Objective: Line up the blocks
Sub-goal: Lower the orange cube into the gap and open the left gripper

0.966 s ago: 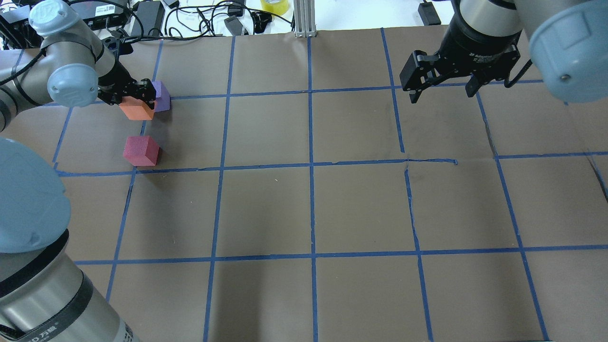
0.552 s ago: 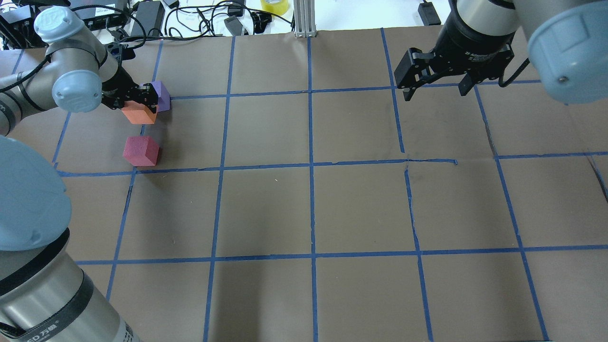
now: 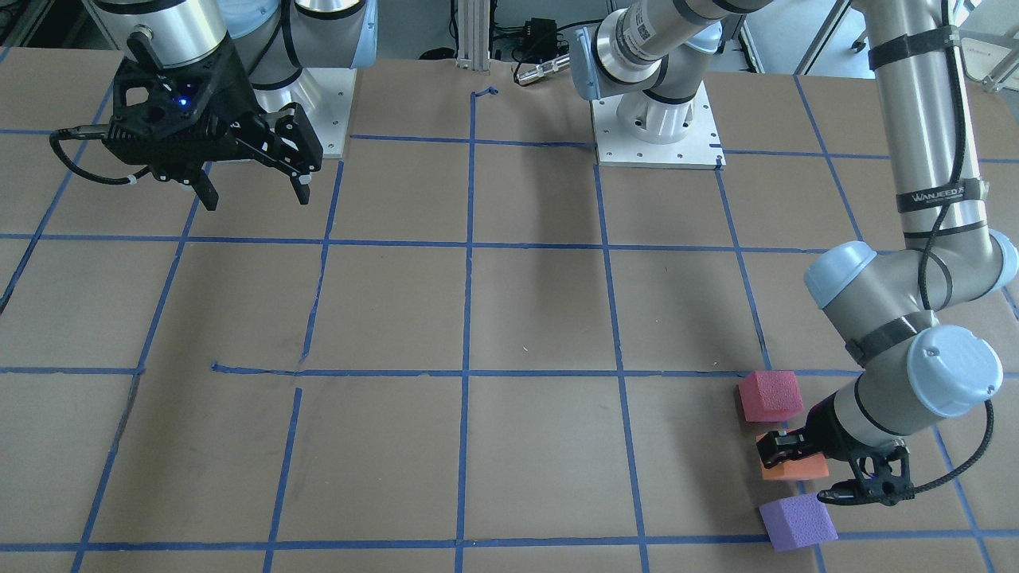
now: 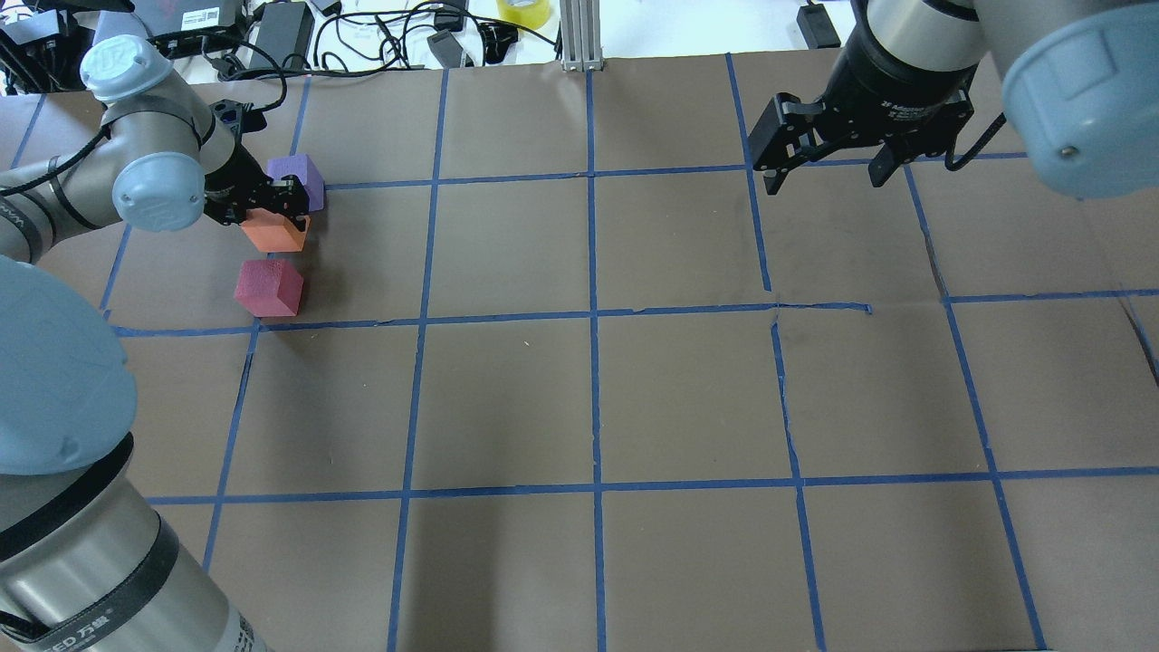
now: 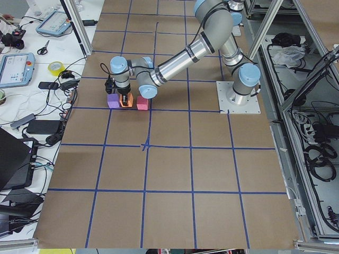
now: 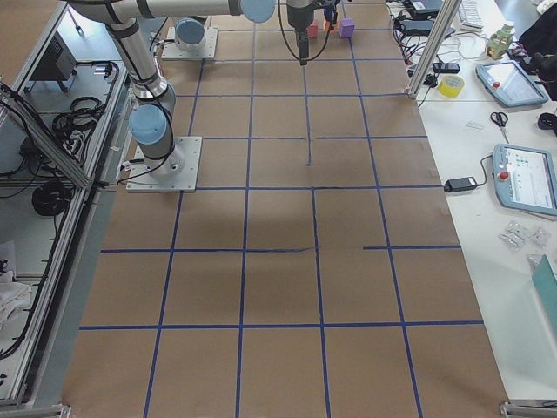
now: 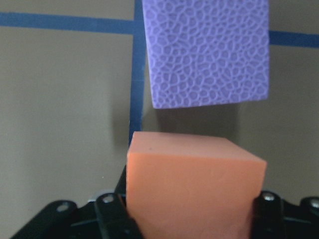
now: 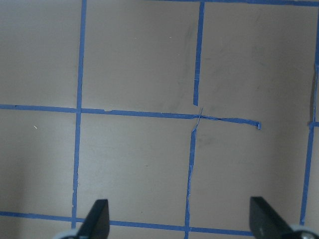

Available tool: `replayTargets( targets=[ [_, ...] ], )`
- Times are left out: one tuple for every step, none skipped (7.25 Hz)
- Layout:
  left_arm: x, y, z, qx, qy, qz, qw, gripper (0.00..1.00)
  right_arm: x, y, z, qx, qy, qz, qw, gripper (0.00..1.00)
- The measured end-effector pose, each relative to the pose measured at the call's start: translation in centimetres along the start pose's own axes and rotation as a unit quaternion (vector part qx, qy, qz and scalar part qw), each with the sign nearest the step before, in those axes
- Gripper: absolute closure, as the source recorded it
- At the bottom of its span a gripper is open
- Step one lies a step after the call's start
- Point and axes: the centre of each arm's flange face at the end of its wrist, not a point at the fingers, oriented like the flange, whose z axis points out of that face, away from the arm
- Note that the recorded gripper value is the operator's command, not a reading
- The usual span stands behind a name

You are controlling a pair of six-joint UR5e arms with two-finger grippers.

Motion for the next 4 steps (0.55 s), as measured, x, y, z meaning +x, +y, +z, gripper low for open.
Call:
replayTargets(
  targets=[
    [-0.02, -0.01, 0.13, 0.0, 0.0, 0.001, 1.0, 1.0, 0.0, -0.02, 0.03, 0.0, 0.0, 0.0, 1.0, 0.0],
    [-0.05, -0.04, 0.22, -0.001, 0.0, 0.002, 1.0, 1.0, 0.0, -0.03, 0.04, 0.0, 0.0, 0.0, 1.0, 0.0],
    [-0.09, -0.11, 0.37, -0.001, 0.0, 0.002, 1.0, 1.0, -0.03, -0.03, 0.06, 0.0, -0.001, -0.001, 1.0, 0.0],
    [-0.11, -0.17, 0.59, -0.002, 0.0, 0.002, 1.0, 1.0, -0.06, -0.02, 0.05, 0.0, -0.001, -0.001, 1.0, 0.0]
  ],
)
